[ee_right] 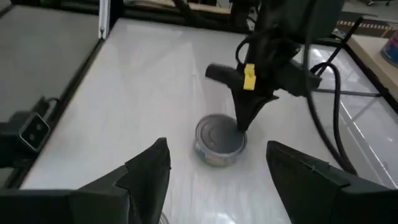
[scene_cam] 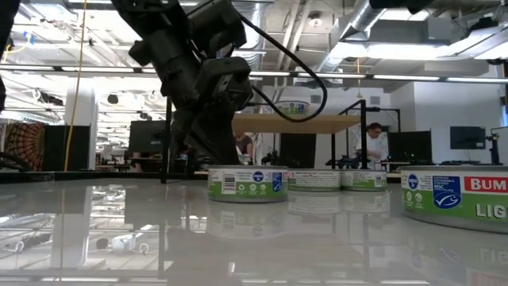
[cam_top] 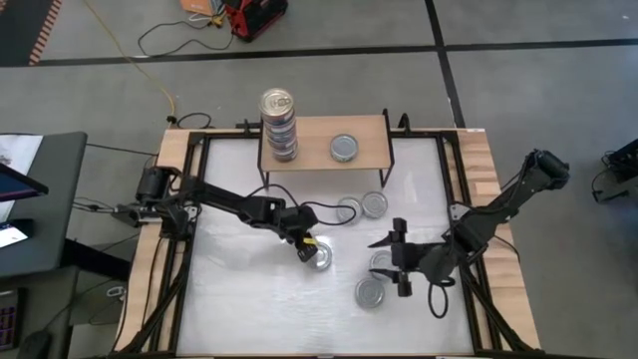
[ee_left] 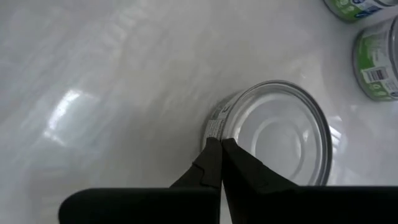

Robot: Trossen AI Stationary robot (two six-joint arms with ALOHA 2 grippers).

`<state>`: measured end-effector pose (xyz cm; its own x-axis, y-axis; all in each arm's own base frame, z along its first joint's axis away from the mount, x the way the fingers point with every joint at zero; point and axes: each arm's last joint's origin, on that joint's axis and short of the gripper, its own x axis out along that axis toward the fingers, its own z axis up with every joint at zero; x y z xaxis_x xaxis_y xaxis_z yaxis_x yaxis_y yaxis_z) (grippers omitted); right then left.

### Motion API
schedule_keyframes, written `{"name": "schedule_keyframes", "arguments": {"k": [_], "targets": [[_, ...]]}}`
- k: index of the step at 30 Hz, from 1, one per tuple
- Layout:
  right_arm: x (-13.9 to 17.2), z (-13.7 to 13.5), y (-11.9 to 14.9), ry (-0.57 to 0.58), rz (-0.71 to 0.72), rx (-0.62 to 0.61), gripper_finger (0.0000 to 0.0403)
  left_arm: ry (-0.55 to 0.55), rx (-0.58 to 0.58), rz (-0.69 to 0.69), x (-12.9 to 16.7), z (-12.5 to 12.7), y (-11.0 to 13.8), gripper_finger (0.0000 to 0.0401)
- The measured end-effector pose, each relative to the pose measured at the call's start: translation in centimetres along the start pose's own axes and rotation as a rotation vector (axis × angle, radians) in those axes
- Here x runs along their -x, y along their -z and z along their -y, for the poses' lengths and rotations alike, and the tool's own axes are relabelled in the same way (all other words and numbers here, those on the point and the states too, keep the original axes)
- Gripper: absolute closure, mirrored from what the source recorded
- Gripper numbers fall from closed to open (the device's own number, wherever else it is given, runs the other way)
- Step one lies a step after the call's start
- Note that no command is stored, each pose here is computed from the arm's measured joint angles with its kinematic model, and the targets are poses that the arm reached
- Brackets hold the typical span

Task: Stack canned seafood by type on shelf
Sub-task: Stack the green tuna can on top of the green tuna can

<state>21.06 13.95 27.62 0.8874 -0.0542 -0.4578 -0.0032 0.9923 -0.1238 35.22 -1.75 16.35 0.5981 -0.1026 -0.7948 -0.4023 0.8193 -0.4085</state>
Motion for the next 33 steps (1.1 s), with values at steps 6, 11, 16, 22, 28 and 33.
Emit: {"name": "schedule_keyframes", "arguments": {"k": [6,11,16,22,28,33], "targets": [[0.0,0.0,0.2,0.003,-0.014,0.013,0.0113,0.006,0.009,-0.010,0.2,-1.7,-1.1,0.0401],[0.0,0.1,0.4,0.010,-0.038,0.031,0.0113,0.017,0.012,-0.017,0.4,-2.9,-1.8,0.0401],[-0.2,0.4,0.3,0.022,-0.037,0.022,0.0113,0.004,-0.001,-0.019,0.5,-3.9,-2.3,0.0401],[-0.5,1.0,0.2,0.040,-0.042,0.006,0.0113,0.021,0.004,-0.043,0.8,-5.4,-2.9,0.0401],[-0.9,1.1,0.7,0.006,-0.053,-0.002,0.0113,0.072,-0.004,-0.066,0.9,-5.9,-3.1,0.0401],[-1.0,1.1,0.8,0.007,-0.051,-0.021,0.0113,0.113,-0.020,-0.087,0.9,-5.7,-3.0,0.0401]]}}
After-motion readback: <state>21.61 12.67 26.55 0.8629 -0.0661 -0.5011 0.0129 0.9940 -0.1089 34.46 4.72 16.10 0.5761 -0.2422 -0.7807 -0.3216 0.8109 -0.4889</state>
